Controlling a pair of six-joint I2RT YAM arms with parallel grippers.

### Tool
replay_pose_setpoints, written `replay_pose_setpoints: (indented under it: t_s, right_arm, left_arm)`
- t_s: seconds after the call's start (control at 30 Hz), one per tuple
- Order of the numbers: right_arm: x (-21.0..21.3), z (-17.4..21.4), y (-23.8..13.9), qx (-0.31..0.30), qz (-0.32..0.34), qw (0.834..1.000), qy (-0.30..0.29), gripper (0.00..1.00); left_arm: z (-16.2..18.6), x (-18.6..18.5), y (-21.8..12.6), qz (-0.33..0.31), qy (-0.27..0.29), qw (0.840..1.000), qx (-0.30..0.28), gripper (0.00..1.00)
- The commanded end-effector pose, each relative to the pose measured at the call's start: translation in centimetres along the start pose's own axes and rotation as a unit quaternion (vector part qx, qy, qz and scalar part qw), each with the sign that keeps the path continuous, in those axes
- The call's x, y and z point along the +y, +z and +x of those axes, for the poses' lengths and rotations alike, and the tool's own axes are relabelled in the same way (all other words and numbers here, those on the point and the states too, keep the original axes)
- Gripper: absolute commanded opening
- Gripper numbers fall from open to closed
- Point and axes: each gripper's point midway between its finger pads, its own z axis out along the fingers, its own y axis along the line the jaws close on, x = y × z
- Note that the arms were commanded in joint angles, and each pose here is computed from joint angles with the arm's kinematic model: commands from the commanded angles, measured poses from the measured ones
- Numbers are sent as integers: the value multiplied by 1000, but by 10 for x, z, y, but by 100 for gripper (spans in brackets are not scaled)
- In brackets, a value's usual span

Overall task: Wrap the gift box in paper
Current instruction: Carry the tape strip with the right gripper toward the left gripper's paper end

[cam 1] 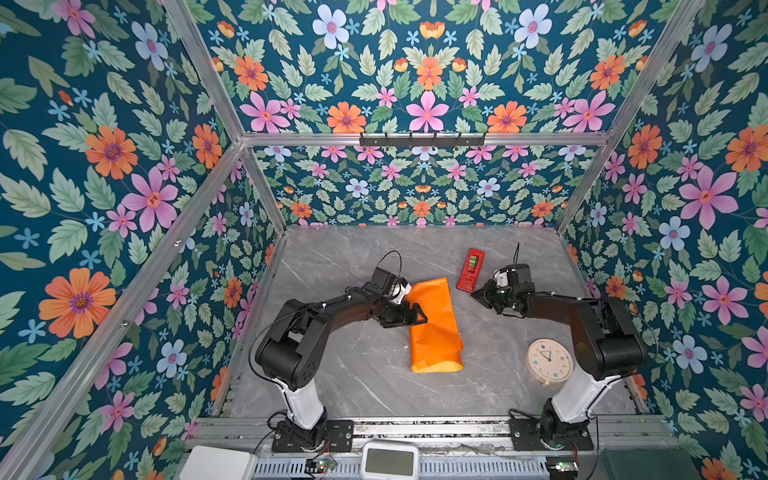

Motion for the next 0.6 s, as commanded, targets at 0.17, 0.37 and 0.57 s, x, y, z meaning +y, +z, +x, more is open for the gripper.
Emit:
replay_pose_setpoints:
  t_s: [0.17, 0.37, 0.57]
  right_arm:
    - [42, 61, -53, 51, -74, 995, -51, 0]
    - [75, 90, -82, 24, -106, 992, -64, 0]
    - [99, 110, -89, 61, -111, 989, -80, 0]
  left_arm:
    - [29, 57, -1, -138, -32, 989, 37, 94]
    - [29, 57, -1, -140, -31, 989, 37, 94]
    - [28, 57, -1, -139, -31, 989, 36, 94]
